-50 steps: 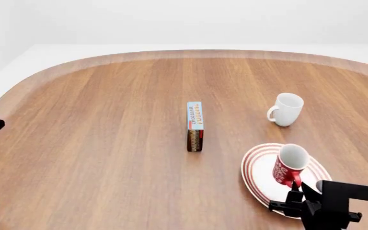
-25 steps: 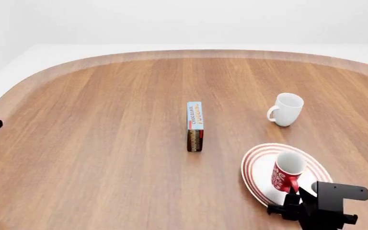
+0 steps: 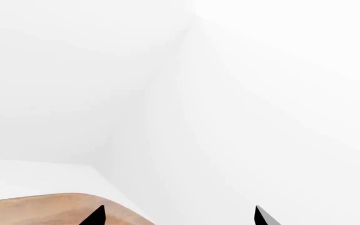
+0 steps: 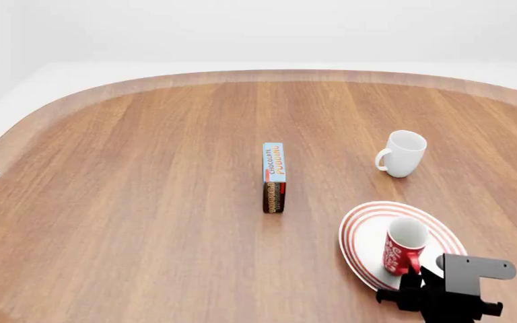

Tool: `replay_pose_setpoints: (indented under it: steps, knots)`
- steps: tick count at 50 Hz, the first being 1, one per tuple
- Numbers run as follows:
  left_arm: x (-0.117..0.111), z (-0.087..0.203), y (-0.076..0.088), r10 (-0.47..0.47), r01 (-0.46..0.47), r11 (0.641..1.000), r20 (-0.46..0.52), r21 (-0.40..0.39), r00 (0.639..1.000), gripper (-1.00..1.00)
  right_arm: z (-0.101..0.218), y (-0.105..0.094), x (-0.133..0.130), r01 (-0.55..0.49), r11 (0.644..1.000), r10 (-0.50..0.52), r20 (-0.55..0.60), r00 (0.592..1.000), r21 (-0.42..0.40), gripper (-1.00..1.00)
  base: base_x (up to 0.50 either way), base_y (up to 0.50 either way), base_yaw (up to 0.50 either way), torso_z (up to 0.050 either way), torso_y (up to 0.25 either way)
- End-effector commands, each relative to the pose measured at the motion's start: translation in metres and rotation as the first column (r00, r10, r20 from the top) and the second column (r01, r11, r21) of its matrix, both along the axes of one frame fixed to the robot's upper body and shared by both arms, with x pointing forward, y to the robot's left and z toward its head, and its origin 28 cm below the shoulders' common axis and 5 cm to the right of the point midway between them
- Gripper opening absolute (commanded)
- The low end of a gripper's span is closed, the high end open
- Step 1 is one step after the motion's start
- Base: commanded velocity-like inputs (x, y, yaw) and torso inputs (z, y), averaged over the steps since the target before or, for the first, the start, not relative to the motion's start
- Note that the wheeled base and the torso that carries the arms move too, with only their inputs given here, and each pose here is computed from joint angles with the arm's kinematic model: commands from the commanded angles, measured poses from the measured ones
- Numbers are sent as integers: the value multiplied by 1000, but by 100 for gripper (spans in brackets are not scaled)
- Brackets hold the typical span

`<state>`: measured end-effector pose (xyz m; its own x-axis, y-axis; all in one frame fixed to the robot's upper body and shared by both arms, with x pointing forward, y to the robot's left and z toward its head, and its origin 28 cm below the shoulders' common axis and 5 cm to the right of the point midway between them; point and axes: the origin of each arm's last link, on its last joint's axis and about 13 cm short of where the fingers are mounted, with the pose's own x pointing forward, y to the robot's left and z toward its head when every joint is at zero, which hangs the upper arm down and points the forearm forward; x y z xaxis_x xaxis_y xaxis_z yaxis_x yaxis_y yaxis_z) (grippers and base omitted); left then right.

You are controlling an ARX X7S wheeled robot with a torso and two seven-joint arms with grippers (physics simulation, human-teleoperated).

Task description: Pick up the red mug and put it on the plate

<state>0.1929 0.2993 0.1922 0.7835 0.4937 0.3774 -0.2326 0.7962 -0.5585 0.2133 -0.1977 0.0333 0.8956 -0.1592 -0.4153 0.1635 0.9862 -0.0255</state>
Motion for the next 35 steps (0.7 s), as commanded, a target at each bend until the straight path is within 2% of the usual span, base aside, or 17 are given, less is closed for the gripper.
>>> replay_pose_setpoints:
  steps: [1,12,13,26,35]
  knots:
    - [-1,1,0,-1,1,1000,3,-2,1000,100,3,-1,5,-2,1000,3,23,1000,-14,-100,0,0,0,0,10]
    - [-2,1,1,-2,2,1000,6,-3,1000,100,3,-1,9,6,1000,-6,29,1000,-24,-100,0,0,0,0,0]
    - [-2,1,1,-2,2,1000,6,-3,1000,100,2,-1,10,9,1000,-8,29,1000,-28,100,0,0,0,0,0]
    - [-2,1,1,0,0,1000,10,-7,1000,100,3,1,4,18,999,-16,61,998,-35,100,0,0,0,0,0]
    - [-2,2,1,-2,2,1000,9,-8,1000,100,19,5,-12,42,993,-24,161,987,-109,100,0,0,0,0,0]
